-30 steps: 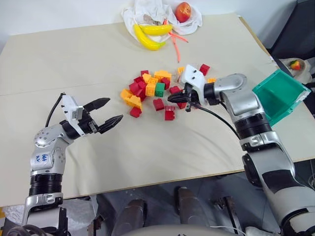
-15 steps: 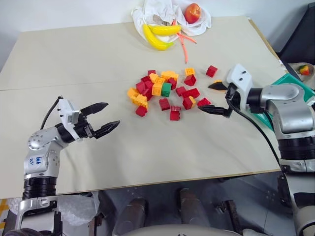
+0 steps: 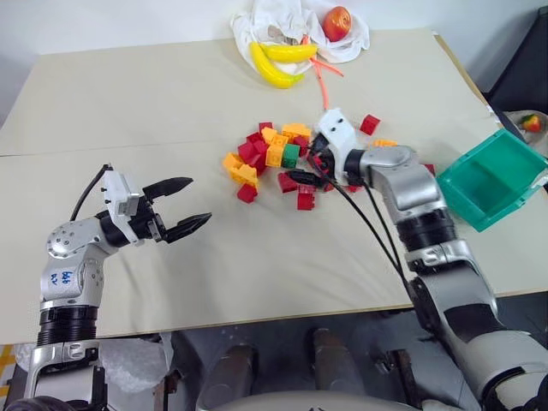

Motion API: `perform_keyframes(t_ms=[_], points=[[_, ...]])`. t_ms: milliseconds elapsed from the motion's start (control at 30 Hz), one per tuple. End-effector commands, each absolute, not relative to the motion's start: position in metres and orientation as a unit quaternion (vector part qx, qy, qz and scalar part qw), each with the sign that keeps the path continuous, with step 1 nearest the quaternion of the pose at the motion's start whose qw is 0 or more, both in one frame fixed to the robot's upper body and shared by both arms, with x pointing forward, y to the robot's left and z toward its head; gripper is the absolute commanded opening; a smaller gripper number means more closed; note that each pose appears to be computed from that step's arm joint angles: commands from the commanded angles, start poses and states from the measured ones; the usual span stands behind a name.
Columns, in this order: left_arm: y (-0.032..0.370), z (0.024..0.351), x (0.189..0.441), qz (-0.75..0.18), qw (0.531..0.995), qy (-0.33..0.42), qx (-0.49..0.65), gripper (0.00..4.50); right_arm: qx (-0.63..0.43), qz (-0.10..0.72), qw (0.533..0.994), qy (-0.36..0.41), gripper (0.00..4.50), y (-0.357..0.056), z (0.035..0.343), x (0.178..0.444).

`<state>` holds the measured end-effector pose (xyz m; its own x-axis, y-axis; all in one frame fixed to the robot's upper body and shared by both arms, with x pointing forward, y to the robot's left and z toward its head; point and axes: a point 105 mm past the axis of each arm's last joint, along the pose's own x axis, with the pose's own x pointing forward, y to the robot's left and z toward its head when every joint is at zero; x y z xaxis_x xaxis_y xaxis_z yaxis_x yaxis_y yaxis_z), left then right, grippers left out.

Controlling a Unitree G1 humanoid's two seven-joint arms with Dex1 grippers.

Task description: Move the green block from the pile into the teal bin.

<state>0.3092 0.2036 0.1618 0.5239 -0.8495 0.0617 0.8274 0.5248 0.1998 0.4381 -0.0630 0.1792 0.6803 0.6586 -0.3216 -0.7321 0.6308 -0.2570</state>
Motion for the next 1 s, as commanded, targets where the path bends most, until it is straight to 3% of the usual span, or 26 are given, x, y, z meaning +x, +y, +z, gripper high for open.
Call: perform_keyframes(t_ms=[33, 367, 467, 633, 1000], points=[[0.205, 0.173, 0.303, -0.471, 0.872, -0.099, 0.086, 4.5, -0.179, 0.384, 0.902, 0.09, 4.47, -0.05, 0.184, 0.449], [0.209, 0.17, 0.295, -0.446, 0.886, -0.097, 0.083, 4.5, -0.186, 0.409, 0.885, 0.119, 4.47, -0.021, 0.161, 0.449], [0.21, 0.169, 0.294, -0.442, 0.888, -0.097, 0.082, 4.5, -0.202, 0.433, 0.87, 0.122, 3.82, -0.017, 0.158, 0.444], [0.211, 0.169, 0.294, -0.437, 0.89, -0.097, 0.082, 4.5, -0.198, 0.446, 0.866, 0.108, 2.36, -0.02, 0.168, 0.443], [0.184, 0.176, 0.304, -0.475, 0.87, -0.098, 0.093, 4.5, -0.218, 0.473, 0.853, 0.028, 2.36, -0.059, 0.218, 0.431]])
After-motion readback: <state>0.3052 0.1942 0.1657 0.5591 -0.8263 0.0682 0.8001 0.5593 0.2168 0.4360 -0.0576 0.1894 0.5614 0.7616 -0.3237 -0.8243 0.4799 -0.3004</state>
